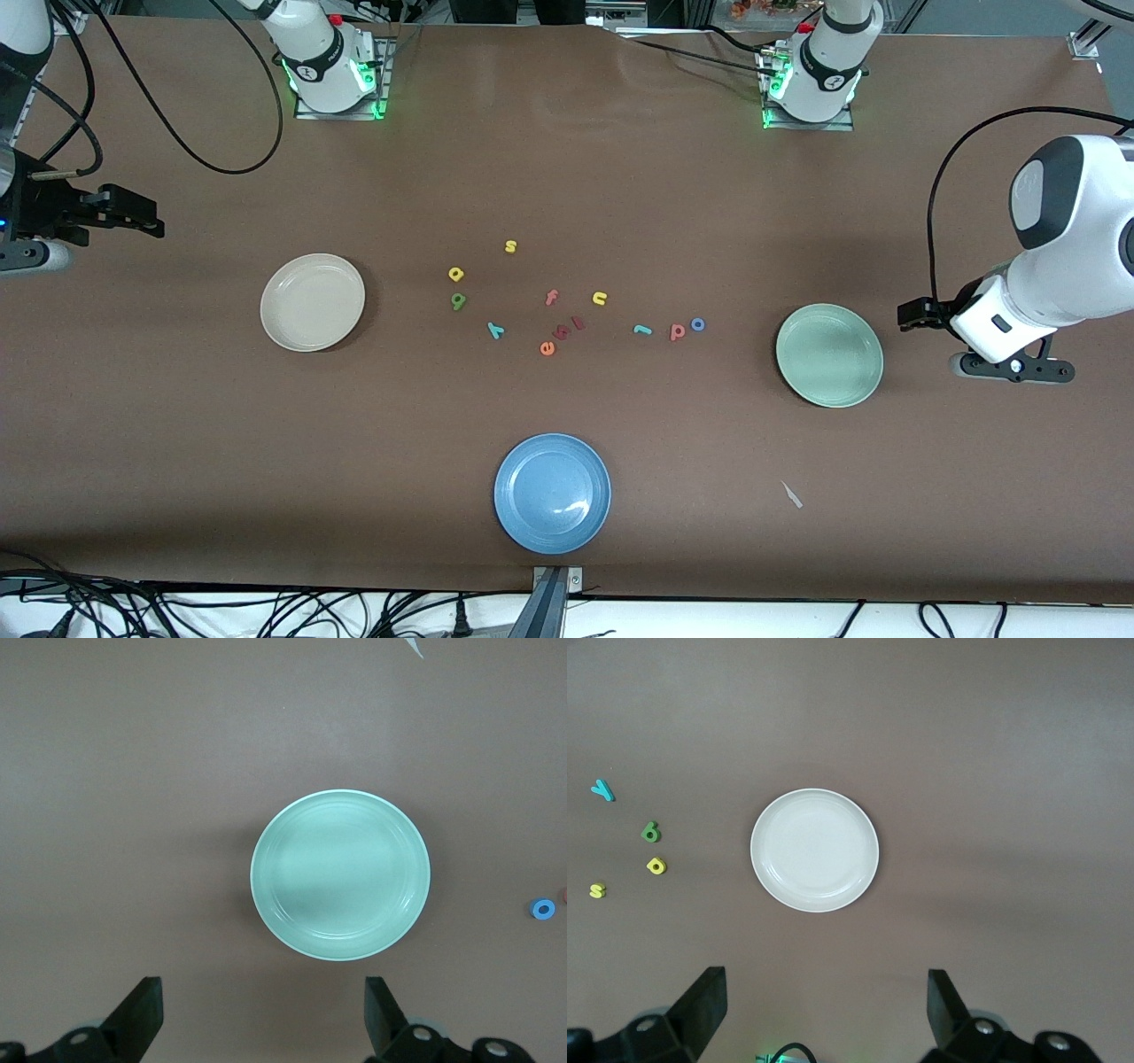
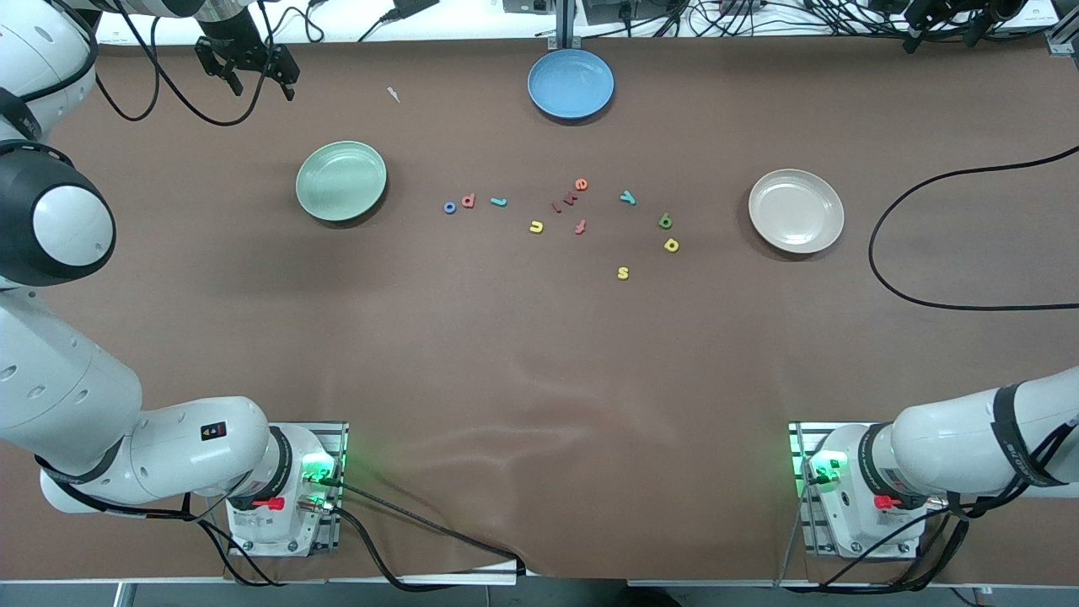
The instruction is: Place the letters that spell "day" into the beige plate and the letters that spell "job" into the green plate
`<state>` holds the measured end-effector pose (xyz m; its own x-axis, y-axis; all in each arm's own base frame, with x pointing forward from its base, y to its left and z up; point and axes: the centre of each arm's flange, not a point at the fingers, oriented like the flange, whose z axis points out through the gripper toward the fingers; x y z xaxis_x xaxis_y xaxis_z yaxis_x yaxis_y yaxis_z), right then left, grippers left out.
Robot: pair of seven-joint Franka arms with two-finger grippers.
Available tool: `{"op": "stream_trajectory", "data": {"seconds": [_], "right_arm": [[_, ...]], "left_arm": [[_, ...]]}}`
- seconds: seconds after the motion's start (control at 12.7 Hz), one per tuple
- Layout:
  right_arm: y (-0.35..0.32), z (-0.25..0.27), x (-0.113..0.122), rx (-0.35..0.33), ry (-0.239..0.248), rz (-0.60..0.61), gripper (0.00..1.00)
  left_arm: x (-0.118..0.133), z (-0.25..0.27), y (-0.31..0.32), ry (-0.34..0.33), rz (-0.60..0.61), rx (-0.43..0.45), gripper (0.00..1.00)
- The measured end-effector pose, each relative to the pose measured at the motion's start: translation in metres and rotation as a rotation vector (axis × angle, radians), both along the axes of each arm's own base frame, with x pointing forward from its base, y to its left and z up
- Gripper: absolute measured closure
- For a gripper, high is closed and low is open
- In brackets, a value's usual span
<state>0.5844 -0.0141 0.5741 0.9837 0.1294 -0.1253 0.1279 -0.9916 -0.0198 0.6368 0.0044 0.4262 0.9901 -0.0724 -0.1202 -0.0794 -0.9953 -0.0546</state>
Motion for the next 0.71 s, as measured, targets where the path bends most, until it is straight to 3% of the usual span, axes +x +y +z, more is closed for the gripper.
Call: {"op": "stream_trajectory", "data": {"seconds": [0.71], "right_arm": [[0.0001, -0.0018, 0.0001, 0.001, 0.004, 0.0, 0.0]], "left_arm": [[0.0, 0.0003, 0.0002, -0.001, 0.0, 0.0, 0.0]]}}
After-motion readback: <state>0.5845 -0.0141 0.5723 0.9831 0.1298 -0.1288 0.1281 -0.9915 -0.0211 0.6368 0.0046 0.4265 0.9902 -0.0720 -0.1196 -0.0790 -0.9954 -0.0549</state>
